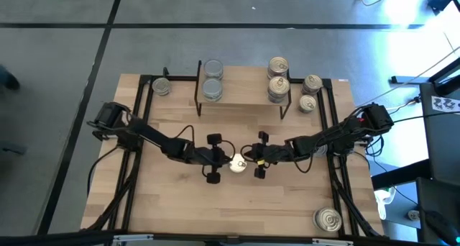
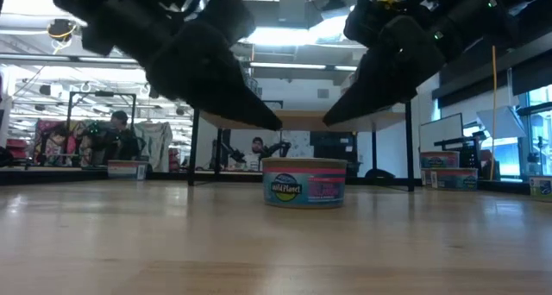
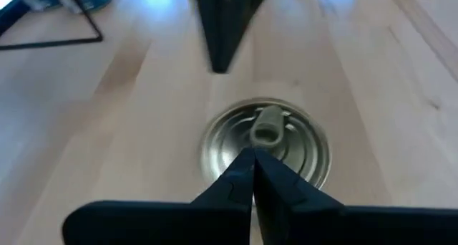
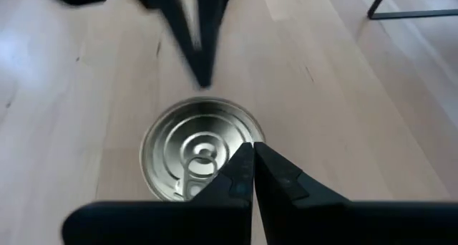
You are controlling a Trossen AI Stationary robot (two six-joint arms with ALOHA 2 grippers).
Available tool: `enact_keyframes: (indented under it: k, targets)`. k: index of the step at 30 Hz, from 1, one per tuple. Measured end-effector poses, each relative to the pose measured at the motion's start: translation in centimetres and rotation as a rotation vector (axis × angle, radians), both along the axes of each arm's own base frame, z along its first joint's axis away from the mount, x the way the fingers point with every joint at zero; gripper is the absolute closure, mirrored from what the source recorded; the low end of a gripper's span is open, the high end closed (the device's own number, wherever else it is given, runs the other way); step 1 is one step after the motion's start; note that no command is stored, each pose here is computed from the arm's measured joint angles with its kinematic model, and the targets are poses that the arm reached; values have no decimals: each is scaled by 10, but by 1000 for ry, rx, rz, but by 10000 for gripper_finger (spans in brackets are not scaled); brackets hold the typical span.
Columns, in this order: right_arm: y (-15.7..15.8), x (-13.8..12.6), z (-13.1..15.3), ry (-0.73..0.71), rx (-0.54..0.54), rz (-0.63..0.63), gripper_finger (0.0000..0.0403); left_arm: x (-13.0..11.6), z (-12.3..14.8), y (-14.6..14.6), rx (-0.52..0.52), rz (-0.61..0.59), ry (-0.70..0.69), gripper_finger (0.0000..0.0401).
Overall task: Stack canned seafood by type on shelf
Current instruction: Put the blue pink tuna can on the shelf aligned with the other blue pink tuna can
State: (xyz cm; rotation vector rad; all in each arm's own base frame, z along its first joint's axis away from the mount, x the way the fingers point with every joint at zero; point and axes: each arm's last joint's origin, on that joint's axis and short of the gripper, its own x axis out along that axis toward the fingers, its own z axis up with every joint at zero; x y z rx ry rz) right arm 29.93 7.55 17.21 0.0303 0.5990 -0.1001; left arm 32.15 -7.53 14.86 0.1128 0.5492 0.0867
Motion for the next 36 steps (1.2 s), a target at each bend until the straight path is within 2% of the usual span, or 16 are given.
enact_keyframes:
  k: [3,8,12,16,19,24,32,36]
  targets:
    - [1,1,2,-21,-1,15,388,-6,10,2,-13,21,14,373]
    - [4,8,-3,-58,14,69,388,-9,13,0,-27,26,24,293]
    - [11,12,-18,-31,32,116,388,-10,12,-2,0,4,40,229]
    - [20,18,-31,-70,7,105,388,-11,11,-2,31,-15,55,191]
    - [26,19,-38,-76,1,119,388,-11,11,-2,34,-15,60,180]
    - [29,12,-45,-62,-59,58,388,-11,11,-2,34,-15,59,178]
    - [23,-8,-45,-100,-30,47,388,-11,11,-1,27,-7,58,178]
    - [20,-16,-47,-180,10,37,388,-11,12,-1,24,-6,56,178]
